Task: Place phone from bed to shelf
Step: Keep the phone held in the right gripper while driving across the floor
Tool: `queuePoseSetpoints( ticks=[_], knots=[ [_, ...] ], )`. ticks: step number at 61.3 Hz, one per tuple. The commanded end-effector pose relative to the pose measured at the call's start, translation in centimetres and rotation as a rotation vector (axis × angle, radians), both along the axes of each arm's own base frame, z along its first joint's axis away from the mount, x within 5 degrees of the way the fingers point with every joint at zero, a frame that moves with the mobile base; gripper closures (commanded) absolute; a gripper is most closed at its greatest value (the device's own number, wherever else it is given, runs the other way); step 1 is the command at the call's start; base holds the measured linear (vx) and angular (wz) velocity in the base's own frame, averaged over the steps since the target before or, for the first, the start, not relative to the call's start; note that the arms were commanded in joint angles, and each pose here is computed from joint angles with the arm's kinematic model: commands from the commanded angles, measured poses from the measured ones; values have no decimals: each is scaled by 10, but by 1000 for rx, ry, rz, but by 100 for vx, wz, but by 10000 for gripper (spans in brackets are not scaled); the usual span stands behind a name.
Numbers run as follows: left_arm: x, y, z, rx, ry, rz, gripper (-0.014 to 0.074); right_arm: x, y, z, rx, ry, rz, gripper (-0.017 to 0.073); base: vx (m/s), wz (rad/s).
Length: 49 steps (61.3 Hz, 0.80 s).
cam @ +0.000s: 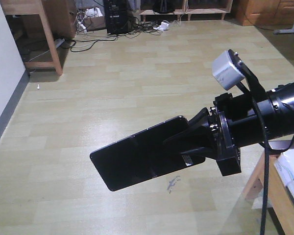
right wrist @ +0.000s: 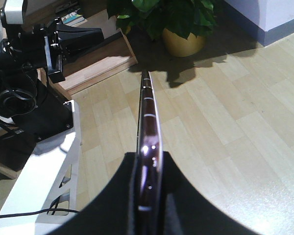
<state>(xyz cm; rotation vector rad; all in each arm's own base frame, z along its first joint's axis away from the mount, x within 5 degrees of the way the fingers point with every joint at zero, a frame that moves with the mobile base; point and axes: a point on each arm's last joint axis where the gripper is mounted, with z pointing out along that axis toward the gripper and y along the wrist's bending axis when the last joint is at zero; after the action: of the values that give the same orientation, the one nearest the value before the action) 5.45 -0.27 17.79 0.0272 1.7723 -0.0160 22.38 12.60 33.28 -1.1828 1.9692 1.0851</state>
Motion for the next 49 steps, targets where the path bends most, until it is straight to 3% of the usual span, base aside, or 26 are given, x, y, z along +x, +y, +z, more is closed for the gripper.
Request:
queuePoseSetpoints(
  ticks=[1,49],
  knots=[
    [1,1,6,-10,-75,7,593,-11,3,21,106,-2,57,560,21,11],
    [1,1,6,-10,-75,7,593,-11,3,21,106,-2,57,560,25,10]
  ],
)
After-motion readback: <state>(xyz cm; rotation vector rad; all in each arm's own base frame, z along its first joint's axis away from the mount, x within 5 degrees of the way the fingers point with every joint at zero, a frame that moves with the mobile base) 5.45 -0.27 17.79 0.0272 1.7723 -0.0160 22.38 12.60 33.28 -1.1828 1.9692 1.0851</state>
